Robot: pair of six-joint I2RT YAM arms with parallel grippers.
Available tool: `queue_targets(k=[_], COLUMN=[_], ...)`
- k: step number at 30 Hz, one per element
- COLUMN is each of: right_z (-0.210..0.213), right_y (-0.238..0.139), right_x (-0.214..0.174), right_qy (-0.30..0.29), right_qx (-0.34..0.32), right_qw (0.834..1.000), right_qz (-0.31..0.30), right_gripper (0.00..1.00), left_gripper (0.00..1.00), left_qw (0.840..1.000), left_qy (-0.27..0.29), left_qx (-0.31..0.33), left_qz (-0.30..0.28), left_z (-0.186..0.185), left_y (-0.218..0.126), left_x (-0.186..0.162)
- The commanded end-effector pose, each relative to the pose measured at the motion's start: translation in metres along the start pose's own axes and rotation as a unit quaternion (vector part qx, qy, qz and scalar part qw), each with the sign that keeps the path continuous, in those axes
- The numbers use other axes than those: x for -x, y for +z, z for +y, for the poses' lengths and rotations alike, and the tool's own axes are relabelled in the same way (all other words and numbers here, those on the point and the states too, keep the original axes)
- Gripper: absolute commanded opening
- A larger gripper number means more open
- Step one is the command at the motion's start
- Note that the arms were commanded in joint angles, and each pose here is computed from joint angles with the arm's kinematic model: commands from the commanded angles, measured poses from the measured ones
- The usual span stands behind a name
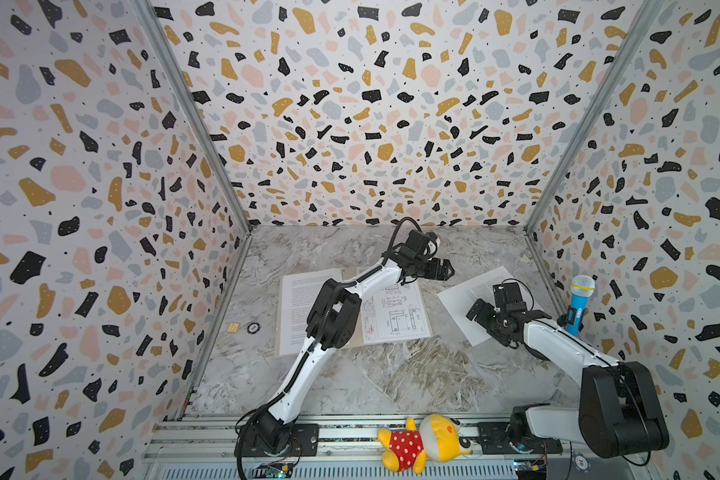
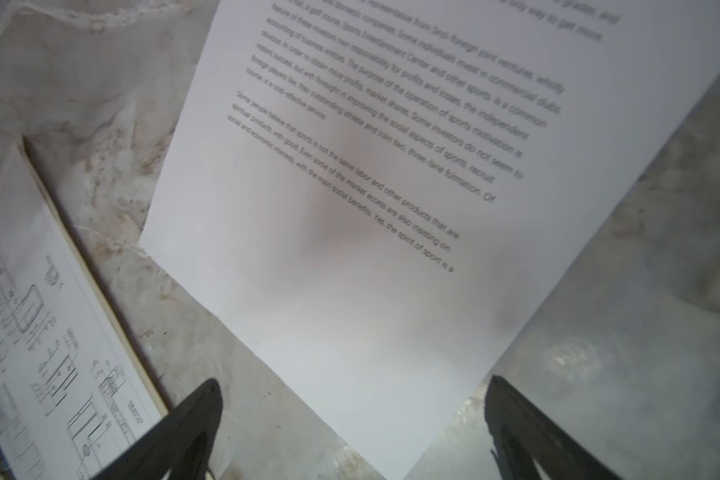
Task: Put the files into the folder
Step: 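Move both grippers to the loose text sheet and pinch its edge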
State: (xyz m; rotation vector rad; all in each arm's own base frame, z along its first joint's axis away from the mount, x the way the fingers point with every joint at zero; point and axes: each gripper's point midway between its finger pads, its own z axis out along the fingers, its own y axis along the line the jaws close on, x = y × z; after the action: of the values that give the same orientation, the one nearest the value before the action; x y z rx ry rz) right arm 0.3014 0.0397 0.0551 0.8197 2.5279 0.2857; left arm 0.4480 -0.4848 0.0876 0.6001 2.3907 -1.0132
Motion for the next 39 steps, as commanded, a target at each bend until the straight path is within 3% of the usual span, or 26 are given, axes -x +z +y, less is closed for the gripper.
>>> queue_targets(k=[1, 9, 15, 30, 39], right_z=[-0.031, -0.048, -0.041, -0.002, 0.014], right_y=[0.002, 0.002, 0.019, 0.044, 0.046], right_x=[-0.007, -0.002, 0.0, 0.011, 0.001], right_qy=[0.028, 0.07, 0.052, 0.029, 0.026], right_qx=[-0.062, -0.021, 0.025, 0.123, 0.179], right_qw=[0.998, 0.997, 0.998, 0.989, 0.978], right_qz=[0.008, -0.007, 0.026, 0.073, 0.108], right_gripper=[0.99, 0.99, 1.0, 0.98, 0.98], left_gripper=[0.98, 0.96, 0.95, 0.88, 0.87], left_qw=[0.999, 0.998, 0.996, 0.994, 0.996], left_qy=[0.033, 0.056, 0.053, 0.003, -0.052], left_qx=[-0.021, 0.007, 0.027, 0.003, -0.031], left_qz=[0.004, 0.027, 0.066, 0.107, 0.067], left_z=[-0.025, -0.024, -0.013, -0.018, -0.033], left_y=[0.006, 0.034, 0.046, 0.021, 0.01], left_x=[-0.001, -0.028, -0.06, -0.105, -0.097])
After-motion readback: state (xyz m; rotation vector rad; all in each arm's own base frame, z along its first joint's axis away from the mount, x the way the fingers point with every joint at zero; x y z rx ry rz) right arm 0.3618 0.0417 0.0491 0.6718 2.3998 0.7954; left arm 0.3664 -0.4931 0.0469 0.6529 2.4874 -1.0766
